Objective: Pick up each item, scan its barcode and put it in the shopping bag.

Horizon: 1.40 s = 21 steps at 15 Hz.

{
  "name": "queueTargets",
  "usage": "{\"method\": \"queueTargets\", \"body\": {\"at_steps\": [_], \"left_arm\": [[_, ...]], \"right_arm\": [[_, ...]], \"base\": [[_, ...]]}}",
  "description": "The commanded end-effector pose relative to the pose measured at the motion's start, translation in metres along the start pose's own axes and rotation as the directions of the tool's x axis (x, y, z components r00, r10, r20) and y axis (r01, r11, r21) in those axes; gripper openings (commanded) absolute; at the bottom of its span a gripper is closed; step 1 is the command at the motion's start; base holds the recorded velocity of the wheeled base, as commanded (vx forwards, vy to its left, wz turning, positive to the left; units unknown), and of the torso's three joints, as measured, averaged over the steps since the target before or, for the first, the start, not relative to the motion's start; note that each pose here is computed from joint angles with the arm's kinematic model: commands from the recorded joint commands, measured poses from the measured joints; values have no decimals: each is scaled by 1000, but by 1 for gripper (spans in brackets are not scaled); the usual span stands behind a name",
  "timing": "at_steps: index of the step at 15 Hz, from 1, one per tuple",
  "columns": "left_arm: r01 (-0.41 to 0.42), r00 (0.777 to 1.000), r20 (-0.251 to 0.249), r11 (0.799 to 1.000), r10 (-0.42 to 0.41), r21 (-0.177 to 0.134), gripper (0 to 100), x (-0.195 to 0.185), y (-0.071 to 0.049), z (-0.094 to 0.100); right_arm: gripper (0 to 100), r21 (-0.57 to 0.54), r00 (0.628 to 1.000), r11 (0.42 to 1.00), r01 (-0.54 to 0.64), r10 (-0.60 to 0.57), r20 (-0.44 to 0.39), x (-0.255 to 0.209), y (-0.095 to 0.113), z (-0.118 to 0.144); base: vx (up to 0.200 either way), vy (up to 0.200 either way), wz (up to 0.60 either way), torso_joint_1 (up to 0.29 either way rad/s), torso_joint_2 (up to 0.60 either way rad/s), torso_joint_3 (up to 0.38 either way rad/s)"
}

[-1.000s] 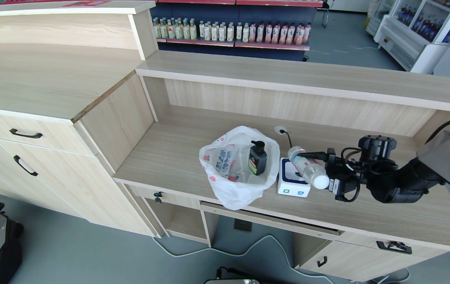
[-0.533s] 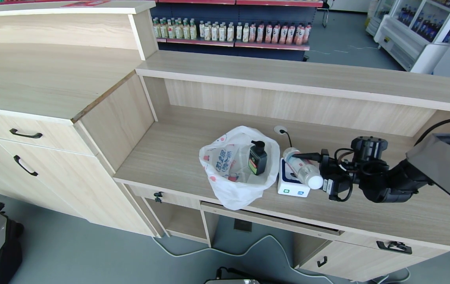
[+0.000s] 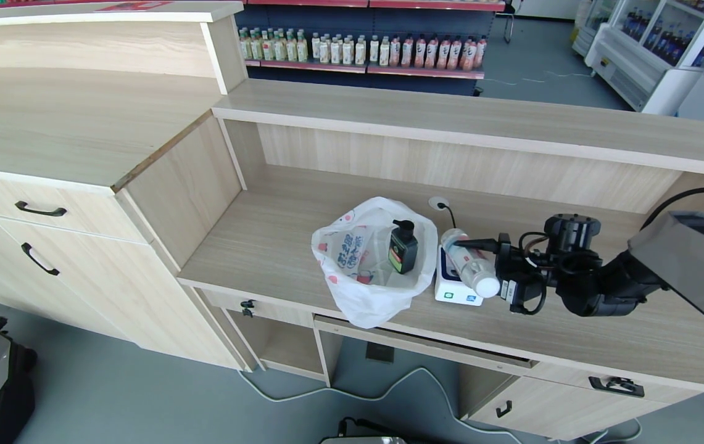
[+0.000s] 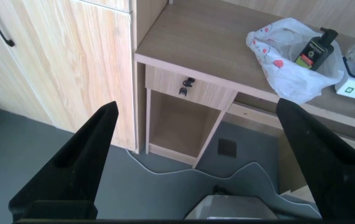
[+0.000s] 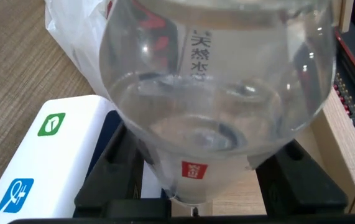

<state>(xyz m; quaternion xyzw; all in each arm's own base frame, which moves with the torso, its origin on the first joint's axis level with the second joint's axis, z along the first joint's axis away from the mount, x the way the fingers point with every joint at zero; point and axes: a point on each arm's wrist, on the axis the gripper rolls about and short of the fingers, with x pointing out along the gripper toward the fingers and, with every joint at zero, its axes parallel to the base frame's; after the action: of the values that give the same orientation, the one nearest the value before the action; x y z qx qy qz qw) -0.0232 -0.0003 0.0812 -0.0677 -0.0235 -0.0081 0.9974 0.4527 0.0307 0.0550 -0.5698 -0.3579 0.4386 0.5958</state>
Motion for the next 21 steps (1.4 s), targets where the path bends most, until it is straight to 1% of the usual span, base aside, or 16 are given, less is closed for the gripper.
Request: {"method": "queueTargets", "body": {"at_steps": [1,3,5,7,9,10,11,12,13,14,15,16,17,18,20,21], "left_arm": [[-1,1000,0,1000,1,1,100,0,0,0],[-1,1000,0,1000,1,-1,100,0,0,0],[-1,1000,1,1000,1,-1,100,0,0,0],[-1,1000,0,1000,1,-1,100,0,0,0],[-1,1000,0,1000,1,1,100,0,0,0],[-1,1000,0,1000,1,-1,100,0,0,0],[-1,1000,0,1000,1,-1,100,0,0,0],[-1,1000,0,1000,1,-1,100,0,0,0],[-1,1000,0,1000,1,1,100,0,0,0],[-1,1000,0,1000,1,-1,100,0,0,0],[-1,1000,0,1000,1,-1,100,0,0,0],[-2,1000,1,1000,2,0,100,0,0,0],[-2,1000,0,1000,2,1,100,0,0,0],[-1,1000,1,1000,1,-1,100,0,0,0],[-1,1000,0,1000,1,-1,100,0,0,0],[-1,1000,0,1000,1,-1,100,0,0,0]], "right_arm": [[0,9,1000,1000,-4,4,1,1,3,0],[0,1,1000,1000,0,0,1,0,-2,2],[0,-10,1000,1000,6,-6,-1,-5,-17,10],[0,52,1000,999,7,-7,-2,-11,-30,24],[0,160,999,986,34,-33,-8,-21,-60,39],[0,182,999,982,47,-45,-16,-28,-74,45],[0,242,997,967,76,-68,-41,-45,-98,58],[0,319,993,942,106,-86,-76,-63,-116,74],[0,364,989,922,130,-96,-110,-74,-124,83],[0,483,965,848,217,-114,-234,-100,-133,102],[0,577,934,758,304,-120,-335,-118,-133,115],[0,626,892,671,398,-125,-434,-132,-130,124],[0,640,848,600,480,-130,-514,-140,-130,131],[0,640,812,545,542,-143,-567,-144,-131,133],[0,634,750,442,635,-157,-642,-155,-129,132],[0,630,717,378,678,-155,-679,-160,-126,136]], "base": [[0,0,0,0,0,0],[0,0,0,0,0,0],[0,0,0,0,0,0],[0,0,0,0,0,0],[0,0,0,0,0,0],[0,0,0,0,0,0],[0,0,0,0,0,0],[0,0,0,0,0,0],[0,0,0,0,0,0],[0,0,0,0,0,0],[0,0,0,0,0,0],[0,0,0,0,0,0],[0,0,0,0,0,0],[0,0,0,0,0,0],[0,0,0,0,0,0],[0,0,0,0,0,0]]}}
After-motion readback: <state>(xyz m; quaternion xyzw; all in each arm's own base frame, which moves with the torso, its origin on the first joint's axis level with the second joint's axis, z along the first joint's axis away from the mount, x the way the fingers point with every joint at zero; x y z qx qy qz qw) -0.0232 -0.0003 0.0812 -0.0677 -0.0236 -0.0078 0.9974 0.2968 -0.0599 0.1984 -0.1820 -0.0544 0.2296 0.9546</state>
